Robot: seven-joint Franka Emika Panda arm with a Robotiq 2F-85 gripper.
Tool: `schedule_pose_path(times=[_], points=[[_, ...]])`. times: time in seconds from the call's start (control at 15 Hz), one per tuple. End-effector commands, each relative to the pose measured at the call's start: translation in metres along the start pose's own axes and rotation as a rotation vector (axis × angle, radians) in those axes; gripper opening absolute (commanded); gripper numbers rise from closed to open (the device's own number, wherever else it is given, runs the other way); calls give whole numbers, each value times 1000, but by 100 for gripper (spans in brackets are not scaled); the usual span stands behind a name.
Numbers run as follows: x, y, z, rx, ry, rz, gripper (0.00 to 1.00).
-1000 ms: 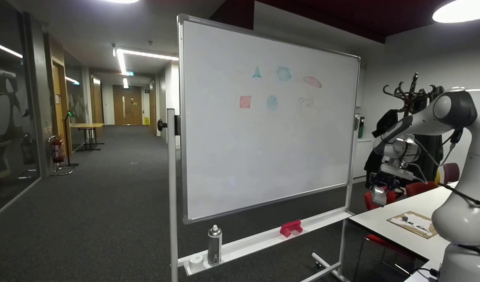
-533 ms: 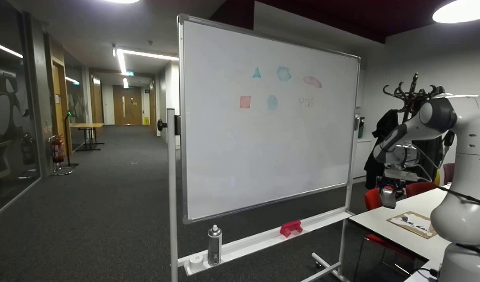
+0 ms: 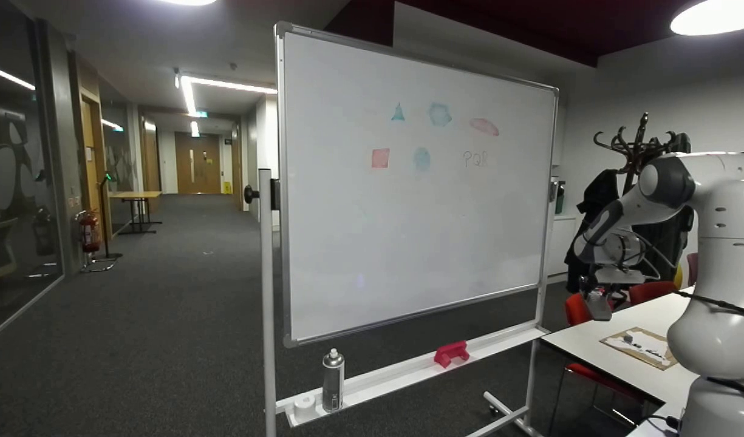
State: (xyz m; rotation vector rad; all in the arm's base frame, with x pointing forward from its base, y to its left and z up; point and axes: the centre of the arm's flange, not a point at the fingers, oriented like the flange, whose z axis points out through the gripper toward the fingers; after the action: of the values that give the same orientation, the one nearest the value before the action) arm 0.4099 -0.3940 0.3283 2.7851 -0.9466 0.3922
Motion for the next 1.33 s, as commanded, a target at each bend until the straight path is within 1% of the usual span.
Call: schedule_pose_path(times=[0.0,0.07,0.13,0.53,0.67,0.73,0.93,1.07,1.27], points=[[0,0,0,0,0,0,58],[0,1,0,0,0,1,58],[0,1,0,0,0,1,33],[0,-1,11,-51,15,-163,33],[0,-2,15,-51,31,-227,33],[0,-3,17,-40,44,-267,33],[0,-9,23,38,74,-400,33],[-2,-16,28,98,68,-462,33],[-8,-19,31,178,42,-510,33]])
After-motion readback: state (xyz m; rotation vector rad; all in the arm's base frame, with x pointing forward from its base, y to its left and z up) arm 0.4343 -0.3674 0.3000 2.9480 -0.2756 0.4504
